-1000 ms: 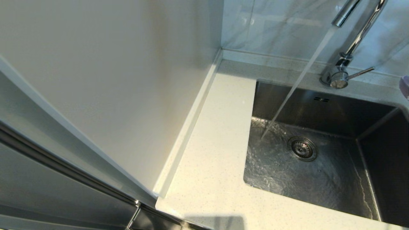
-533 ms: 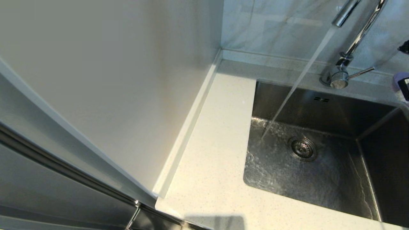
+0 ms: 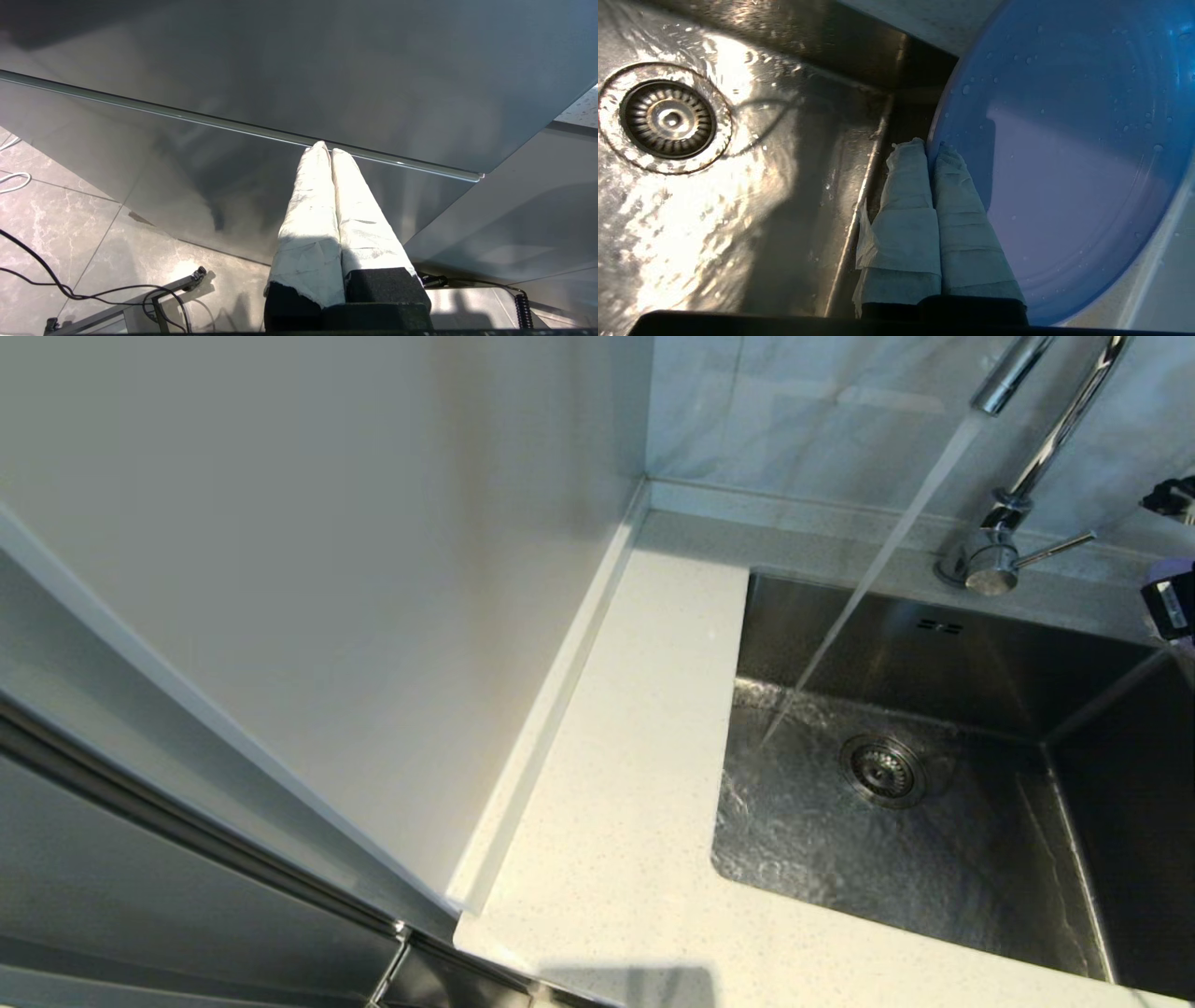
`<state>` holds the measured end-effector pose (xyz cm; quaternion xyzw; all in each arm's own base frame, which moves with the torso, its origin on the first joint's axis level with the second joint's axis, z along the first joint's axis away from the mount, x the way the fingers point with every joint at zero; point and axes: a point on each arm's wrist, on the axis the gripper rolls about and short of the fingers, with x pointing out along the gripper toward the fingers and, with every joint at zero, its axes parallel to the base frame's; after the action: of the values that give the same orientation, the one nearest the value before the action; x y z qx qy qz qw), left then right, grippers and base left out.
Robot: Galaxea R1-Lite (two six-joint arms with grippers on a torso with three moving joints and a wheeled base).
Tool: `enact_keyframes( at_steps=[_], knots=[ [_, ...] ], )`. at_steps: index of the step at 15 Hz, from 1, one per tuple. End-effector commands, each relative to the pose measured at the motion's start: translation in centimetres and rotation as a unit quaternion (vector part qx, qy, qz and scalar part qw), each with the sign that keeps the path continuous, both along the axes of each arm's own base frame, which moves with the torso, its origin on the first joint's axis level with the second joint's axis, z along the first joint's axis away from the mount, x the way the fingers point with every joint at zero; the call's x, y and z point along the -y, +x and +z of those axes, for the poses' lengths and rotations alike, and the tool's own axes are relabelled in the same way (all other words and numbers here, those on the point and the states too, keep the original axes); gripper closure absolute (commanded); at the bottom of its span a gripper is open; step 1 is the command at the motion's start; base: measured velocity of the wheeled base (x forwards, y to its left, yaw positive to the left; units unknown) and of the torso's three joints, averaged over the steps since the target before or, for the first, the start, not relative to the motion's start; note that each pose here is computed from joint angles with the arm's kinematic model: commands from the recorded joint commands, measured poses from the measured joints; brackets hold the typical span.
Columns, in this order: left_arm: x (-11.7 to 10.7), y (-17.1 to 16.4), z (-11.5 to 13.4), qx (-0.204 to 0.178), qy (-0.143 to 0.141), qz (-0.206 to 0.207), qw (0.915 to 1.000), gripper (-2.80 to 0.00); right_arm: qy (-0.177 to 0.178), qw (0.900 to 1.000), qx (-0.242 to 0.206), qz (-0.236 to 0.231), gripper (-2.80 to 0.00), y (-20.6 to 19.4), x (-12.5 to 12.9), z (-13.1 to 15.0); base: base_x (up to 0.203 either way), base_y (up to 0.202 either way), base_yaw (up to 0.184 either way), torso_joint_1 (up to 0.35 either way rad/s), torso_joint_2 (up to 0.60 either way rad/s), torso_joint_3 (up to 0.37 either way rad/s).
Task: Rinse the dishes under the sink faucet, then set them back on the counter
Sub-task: Place the plate on the table
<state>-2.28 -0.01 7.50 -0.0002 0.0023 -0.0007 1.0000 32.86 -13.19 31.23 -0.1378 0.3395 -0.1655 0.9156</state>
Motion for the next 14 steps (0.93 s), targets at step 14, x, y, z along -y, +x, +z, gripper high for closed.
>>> enact_keyframes(
  at_steps=[14],
  knots=[
    [0.0, 0.0, 0.0, 0.0, 0.0, 0.0, 1.0, 0.0, -0.007, 0.999, 0.002, -0.039, 0.0, 1.7, 2.9, -2.0, 0.0, 0.0, 0.0, 0.0, 0.0, 0.0]
  ],
)
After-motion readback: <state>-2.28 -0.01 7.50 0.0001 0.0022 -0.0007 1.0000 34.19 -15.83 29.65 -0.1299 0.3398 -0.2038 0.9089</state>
